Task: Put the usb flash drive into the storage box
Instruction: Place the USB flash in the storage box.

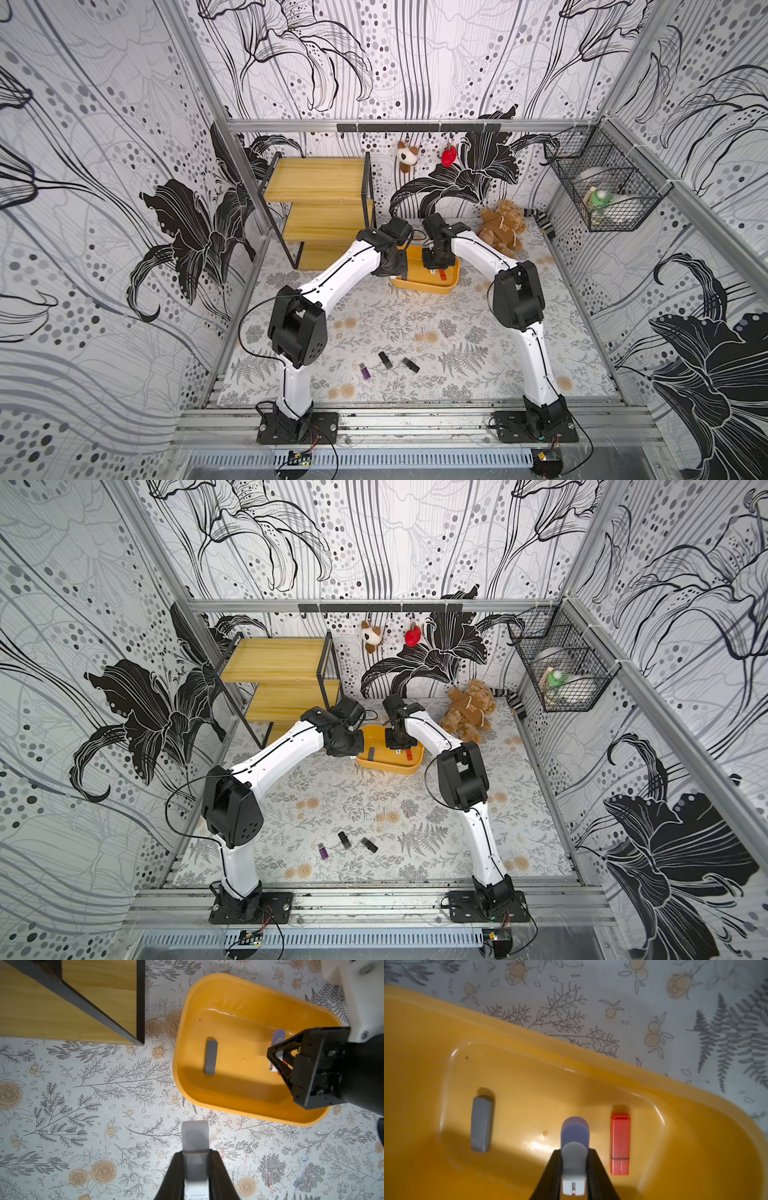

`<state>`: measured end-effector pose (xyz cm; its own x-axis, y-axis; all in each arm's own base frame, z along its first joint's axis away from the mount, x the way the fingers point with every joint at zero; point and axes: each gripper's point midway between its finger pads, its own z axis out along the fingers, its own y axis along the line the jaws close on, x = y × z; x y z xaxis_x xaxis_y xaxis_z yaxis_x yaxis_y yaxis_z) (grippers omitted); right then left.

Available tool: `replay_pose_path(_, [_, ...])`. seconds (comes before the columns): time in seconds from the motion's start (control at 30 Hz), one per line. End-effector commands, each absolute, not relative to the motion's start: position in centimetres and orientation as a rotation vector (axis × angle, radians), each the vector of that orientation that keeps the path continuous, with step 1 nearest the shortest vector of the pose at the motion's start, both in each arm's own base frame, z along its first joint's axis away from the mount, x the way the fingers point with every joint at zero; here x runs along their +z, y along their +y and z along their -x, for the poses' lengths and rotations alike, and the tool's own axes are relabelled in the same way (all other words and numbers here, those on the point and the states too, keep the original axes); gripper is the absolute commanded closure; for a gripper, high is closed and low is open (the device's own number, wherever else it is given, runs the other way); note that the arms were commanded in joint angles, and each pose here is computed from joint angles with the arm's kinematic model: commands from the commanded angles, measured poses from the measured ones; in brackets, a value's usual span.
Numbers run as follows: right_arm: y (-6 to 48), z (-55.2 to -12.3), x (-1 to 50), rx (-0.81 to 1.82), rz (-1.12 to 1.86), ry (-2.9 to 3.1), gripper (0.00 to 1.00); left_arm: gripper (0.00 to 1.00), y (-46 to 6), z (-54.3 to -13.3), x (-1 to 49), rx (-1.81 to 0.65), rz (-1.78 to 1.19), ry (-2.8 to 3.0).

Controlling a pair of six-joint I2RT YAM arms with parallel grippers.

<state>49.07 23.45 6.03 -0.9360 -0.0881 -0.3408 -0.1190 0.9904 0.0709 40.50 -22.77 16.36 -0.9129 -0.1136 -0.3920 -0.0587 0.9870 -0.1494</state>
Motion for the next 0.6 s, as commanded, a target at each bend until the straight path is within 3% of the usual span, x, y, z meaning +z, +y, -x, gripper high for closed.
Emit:
replay_pose_path(0.0, [23.3, -49.1, 5.2, 0.092, 0.194, 2.816, 1.00, 1.00, -22.9, -40.6, 16.2, -0.194, 0.100, 2.735])
replay_pose_path(0.57, [20.6, -49.2, 1.7, 0.008, 0.167, 2.877, 1.00, 1.00, -22.6, -40.1, 15.6, -0.185, 0.094, 2.748])
